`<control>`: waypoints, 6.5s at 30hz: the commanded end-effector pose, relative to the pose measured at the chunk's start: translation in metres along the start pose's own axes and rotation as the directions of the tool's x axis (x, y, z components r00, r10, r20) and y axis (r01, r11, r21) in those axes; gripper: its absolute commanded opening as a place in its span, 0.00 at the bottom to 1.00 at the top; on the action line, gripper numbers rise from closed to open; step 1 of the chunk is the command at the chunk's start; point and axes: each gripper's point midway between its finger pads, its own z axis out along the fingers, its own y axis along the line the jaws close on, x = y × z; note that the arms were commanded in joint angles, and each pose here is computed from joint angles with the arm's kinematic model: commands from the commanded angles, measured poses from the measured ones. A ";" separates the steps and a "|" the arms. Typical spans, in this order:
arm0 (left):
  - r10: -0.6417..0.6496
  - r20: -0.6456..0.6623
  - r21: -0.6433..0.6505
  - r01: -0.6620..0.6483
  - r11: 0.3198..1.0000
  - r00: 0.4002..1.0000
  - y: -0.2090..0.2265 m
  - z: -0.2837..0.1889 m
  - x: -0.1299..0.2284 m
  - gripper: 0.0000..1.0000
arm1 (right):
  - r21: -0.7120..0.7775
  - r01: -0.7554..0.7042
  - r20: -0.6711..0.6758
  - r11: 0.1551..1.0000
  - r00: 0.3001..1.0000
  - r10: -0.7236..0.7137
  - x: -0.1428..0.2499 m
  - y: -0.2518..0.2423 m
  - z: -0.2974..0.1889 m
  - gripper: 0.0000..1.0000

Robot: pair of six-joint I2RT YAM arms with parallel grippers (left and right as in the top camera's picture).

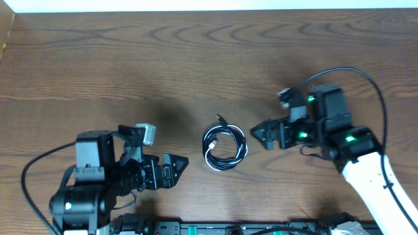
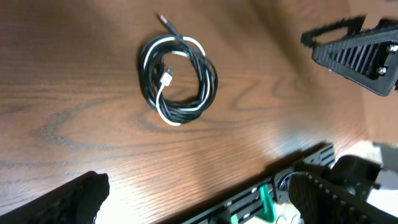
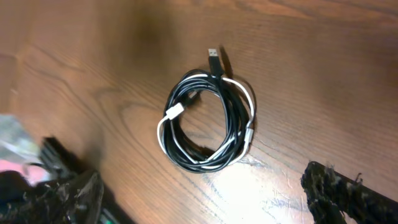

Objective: Untangle cables

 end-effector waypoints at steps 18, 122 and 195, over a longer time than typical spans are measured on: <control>0.103 -0.068 -0.076 -0.108 0.991 0.992 0.015 0.018 -0.013 0.98 | 0.323 -0.394 0.100 0.860 0.918 0.383 0.014 -0.036 0.110 0.81; 0.154 -0.093 0.029 -0.152 0.988 0.984 0.005 0.052 -0.031 0.10 | 0.270 0.154 0.306 0.950 0.922 -0.237 -0.094 0.099 -0.076 0.17; 0.162 0.016 -0.301 -0.150 0.942 0.987 0.035 0.003 -0.042 0.76 | 0.701 -0.576 0.240 0.421 0.746 0.622 0.056 -0.034 0.143 0.40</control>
